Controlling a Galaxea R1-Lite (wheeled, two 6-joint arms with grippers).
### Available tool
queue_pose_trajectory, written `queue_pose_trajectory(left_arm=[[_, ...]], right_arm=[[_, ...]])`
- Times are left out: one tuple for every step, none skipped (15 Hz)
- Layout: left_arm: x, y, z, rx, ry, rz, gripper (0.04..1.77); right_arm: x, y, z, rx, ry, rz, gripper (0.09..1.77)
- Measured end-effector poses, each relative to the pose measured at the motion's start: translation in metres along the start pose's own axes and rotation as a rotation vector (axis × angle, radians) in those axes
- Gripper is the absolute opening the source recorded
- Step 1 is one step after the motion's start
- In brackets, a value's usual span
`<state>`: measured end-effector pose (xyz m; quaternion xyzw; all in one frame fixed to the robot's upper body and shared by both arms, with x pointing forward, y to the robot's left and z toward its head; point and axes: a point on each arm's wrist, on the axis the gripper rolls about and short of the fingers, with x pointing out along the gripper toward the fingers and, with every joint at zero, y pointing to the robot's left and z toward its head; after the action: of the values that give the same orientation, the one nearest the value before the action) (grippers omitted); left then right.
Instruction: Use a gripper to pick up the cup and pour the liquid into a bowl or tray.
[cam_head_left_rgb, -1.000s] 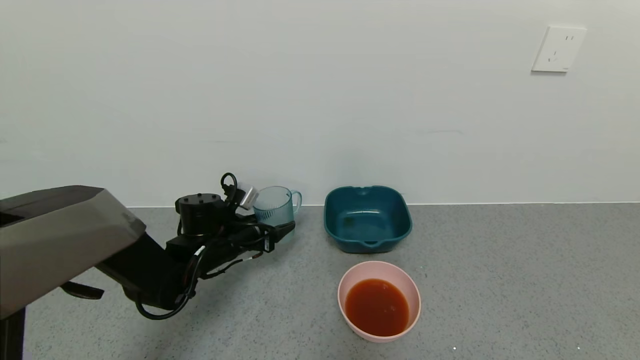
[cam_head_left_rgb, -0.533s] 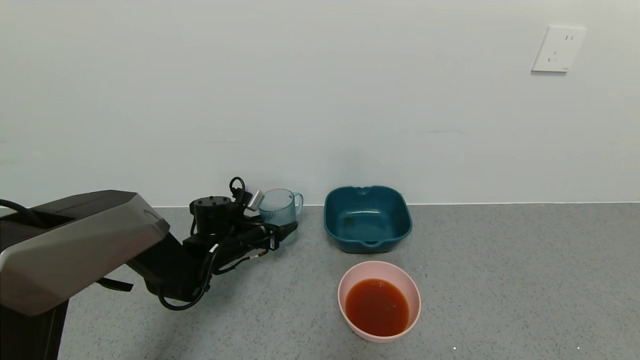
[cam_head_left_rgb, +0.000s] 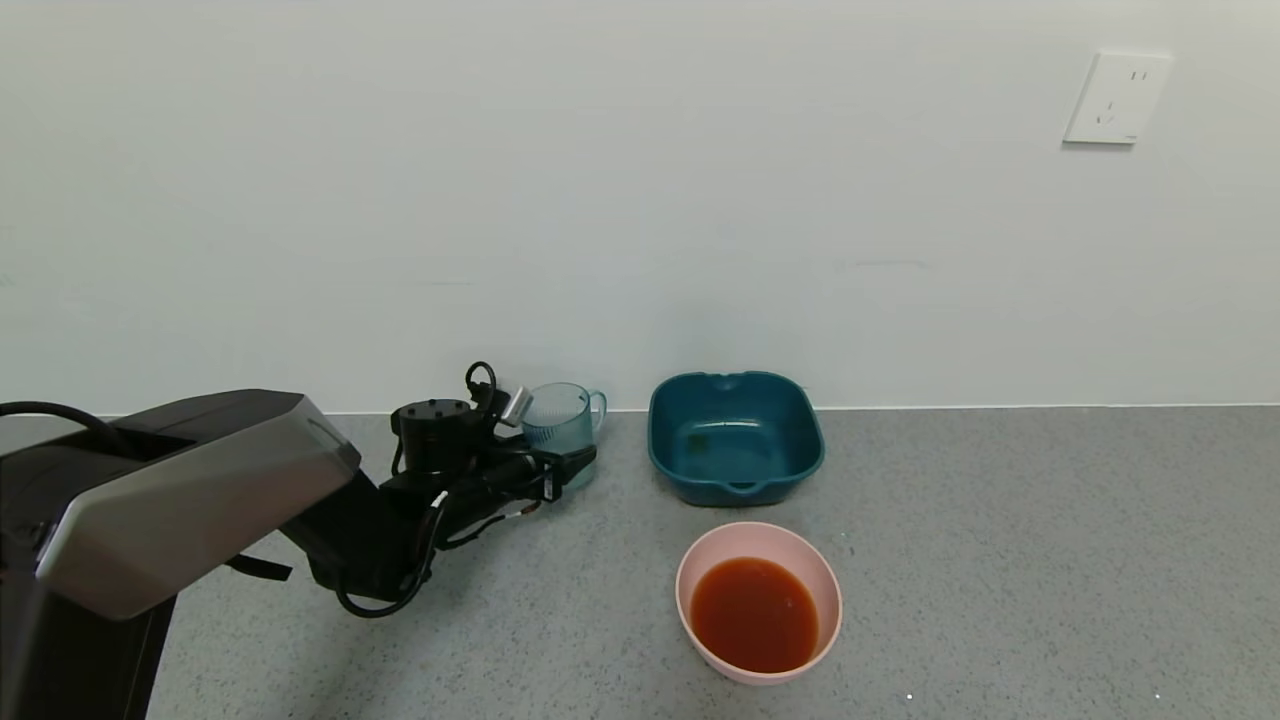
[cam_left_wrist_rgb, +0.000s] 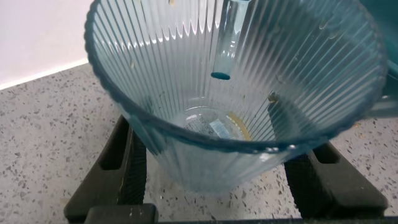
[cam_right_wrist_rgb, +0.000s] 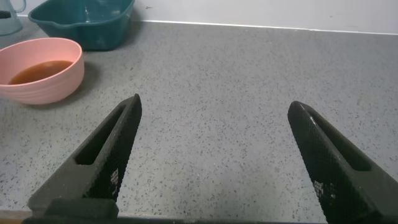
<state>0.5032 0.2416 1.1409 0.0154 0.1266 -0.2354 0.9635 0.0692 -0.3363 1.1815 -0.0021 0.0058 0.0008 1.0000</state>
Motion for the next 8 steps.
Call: queue_pose_trajectory(left_arm=[[0.0009, 0.0002, -0.0009, 0.002, -0.009, 0.002, 1.26], [0.0018, 0.0002, -0.0027, 0.002, -0.01, 0.003, 1.26], [0.0024, 0.0001, -0.0043, 0.001, -0.007, 0.003, 1.26], [0.0027, 0.0001, -0.0056, 0.0, -0.004, 0.004, 1.26], [0.0029, 0.0004, -0.0065, 0.0, -0.003, 0.005, 1.26], [0.0028, 0.0003, -0.0078, 0.0, -0.001, 0.004, 1.26], [0.0024, 0.0002, -0.0074, 0.004, -0.017, 0.005, 1.26], [0.0024, 0.0003, -0.0069, 0.011, -0.043, 0.006, 1.26]], right_arm=[[0.0, 0.0, 0.0, 0.0, 0.0, 0.0, 1.71], [0.0, 0.0, 0.0, 0.0, 0.0, 0.0, 1.71], [0.0, 0.0, 0.0, 0.0, 0.0, 0.0, 1.71], [0.0, 0.0, 0.0, 0.0, 0.0, 0.0, 1.71], [0.0, 0.0, 0.0, 0.0, 0.0, 0.0, 1.71], [0.0, 0.0, 0.0, 0.0, 0.0, 0.0, 1.71], [0.0, 0.0, 0.0, 0.0, 0.0, 0.0, 1.71], [0.0, 0.0, 0.0, 0.0, 0.0, 0.0, 1.71]])
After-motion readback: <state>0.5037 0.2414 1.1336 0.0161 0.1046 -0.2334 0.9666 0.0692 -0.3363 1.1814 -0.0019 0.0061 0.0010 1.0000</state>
